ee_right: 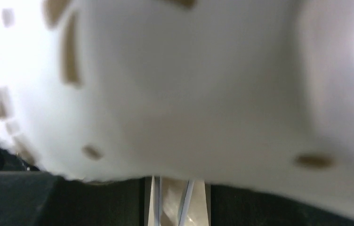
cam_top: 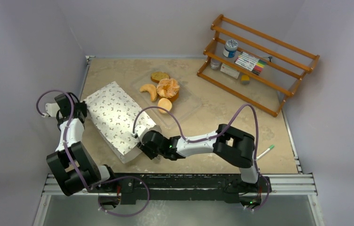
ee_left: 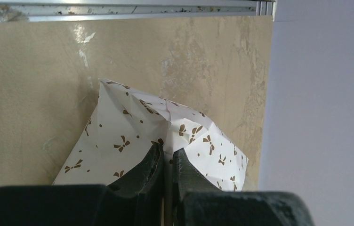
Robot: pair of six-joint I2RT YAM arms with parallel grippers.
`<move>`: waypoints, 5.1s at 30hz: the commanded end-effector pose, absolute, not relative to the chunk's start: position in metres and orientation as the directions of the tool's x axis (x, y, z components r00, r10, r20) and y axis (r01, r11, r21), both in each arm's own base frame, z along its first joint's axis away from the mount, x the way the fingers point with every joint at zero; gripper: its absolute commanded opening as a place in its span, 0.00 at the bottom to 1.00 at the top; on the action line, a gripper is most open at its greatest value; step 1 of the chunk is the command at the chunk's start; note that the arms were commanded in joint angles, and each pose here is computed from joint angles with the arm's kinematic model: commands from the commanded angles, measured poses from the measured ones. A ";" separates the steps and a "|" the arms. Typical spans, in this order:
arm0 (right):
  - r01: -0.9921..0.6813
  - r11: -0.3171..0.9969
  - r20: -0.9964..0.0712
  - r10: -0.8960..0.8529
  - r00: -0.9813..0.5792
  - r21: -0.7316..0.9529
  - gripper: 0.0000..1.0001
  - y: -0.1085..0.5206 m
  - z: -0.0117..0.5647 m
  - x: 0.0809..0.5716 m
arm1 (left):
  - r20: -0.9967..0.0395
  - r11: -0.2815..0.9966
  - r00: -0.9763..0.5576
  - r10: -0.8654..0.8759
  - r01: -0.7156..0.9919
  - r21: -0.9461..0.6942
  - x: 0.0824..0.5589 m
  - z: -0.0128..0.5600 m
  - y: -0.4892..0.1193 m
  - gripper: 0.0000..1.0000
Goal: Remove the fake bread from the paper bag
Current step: Take out the fake bread from the paper bag, then place the fake bread in the container.
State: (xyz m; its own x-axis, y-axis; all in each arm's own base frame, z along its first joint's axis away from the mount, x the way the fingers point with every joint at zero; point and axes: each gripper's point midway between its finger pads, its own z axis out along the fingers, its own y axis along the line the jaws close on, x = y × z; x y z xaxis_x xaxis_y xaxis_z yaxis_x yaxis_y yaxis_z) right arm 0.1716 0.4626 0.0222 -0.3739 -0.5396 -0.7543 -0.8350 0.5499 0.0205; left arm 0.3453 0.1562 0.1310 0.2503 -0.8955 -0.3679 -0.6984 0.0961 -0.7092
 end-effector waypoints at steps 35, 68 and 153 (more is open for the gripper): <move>-0.803 0.593 -0.693 -0.550 -0.466 0.069 0.10 0.463 -0.004 0.166 | -0.329 0.074 0.315 -0.891 -0.613 -0.787 0.344 0.159 0.136 0.00; -0.726 0.674 -0.648 -0.495 -0.578 0.133 0.00 0.340 0.085 0.115 | -0.306 -0.038 0.503 -0.809 -0.563 -0.826 0.354 0.174 0.170 0.00; -0.145 0.981 -0.821 0.026 -0.570 0.132 0.00 0.238 0.264 0.198 | -0.245 -0.172 0.653 -0.716 -0.505 -0.846 0.322 0.174 0.198 0.00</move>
